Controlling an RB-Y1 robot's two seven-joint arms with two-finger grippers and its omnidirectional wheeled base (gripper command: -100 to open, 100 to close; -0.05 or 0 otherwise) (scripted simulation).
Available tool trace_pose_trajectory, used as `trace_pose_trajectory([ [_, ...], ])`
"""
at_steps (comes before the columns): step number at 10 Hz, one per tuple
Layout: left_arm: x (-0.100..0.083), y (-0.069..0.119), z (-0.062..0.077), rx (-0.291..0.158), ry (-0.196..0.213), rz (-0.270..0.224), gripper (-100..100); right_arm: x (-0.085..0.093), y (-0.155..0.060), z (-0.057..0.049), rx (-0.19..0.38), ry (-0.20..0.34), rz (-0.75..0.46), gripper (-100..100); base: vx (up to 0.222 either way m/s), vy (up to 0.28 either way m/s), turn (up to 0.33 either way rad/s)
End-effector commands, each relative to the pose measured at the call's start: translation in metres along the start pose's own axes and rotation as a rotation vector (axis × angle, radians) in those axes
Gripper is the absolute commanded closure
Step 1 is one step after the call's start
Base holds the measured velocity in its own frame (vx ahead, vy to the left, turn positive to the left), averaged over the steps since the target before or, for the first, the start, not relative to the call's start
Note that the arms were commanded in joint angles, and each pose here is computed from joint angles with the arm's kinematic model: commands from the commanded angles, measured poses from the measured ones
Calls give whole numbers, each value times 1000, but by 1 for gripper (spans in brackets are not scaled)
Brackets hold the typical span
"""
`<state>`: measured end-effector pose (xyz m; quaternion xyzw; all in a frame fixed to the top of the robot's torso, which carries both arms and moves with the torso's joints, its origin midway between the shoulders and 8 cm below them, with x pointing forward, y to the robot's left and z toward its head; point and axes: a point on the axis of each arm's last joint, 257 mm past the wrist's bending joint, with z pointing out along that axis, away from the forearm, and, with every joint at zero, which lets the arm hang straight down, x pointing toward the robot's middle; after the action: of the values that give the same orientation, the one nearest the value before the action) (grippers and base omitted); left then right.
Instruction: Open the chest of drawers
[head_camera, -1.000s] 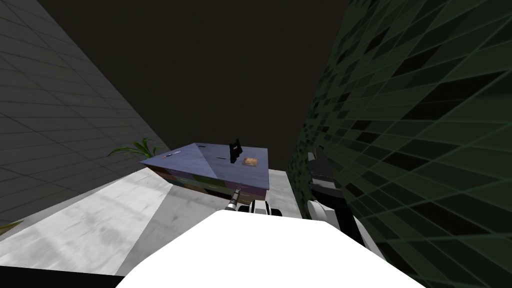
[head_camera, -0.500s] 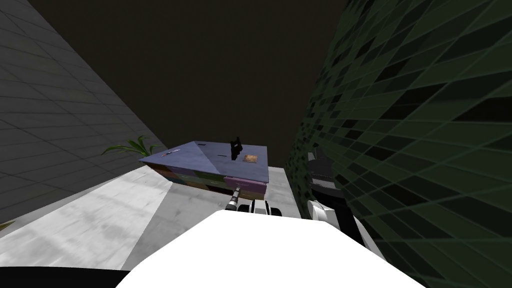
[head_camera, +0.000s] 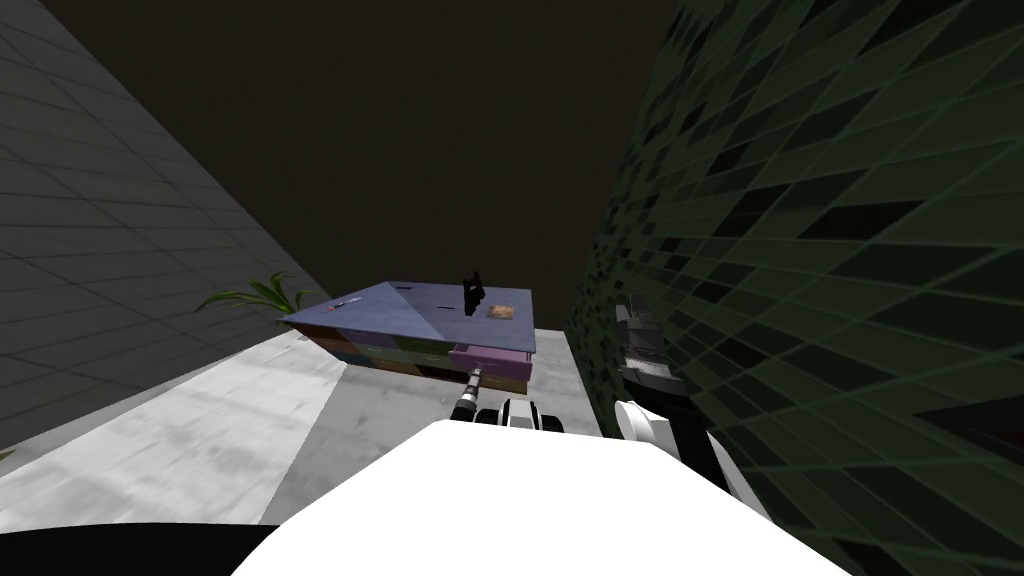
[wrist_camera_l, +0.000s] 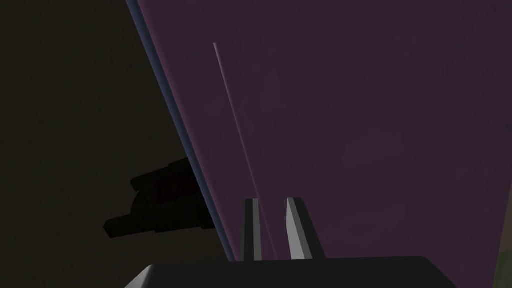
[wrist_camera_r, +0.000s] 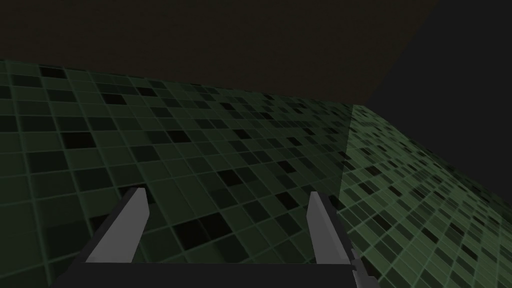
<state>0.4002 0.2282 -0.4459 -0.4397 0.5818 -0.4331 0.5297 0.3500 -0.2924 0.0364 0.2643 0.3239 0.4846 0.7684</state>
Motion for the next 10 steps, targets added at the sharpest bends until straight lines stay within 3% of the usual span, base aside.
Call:
trace_pose_trajectory([
  [1, 1, -8, 12, 20, -13, 1, 100, 0, 0, 0, 0, 0, 0, 0, -114, 19, -47],
  [2, 1, -9, 17, 17, -18, 0, 100, 0, 0, 0, 0, 0, 0, 0, -141, 23, -66],
  [3, 0, 0, 9, -7, -14, -1, 100, 0, 0, 0, 0, 0, 0, 0, -63, 14, -16],
  [4, -14, 3, 10, -16, -49, -3, 100, 0, 0, 0, 0, 0, 0, 0, -124, 10, -225],
  [5, -14, 3, 10, -16, -49, -3, 100, 0, 0, 0, 0, 0, 0, 0, -147, 7, -134],
  [8, -52, 3, 14, -11, -139, -7, 100, 0, 0, 0, 0, 0, 0, 0, -223, -8, -281],
  [9, -52, 3, 14, -11, -139, -7, 100, 0, 0, 0, 0, 0, 0, 0, -178, -18, -96],
  [10, -68, 3, 15, -9, -176, -9, 100, 0, 0, 0, 0, 0, 0, 0, -155, -3, -182],
])
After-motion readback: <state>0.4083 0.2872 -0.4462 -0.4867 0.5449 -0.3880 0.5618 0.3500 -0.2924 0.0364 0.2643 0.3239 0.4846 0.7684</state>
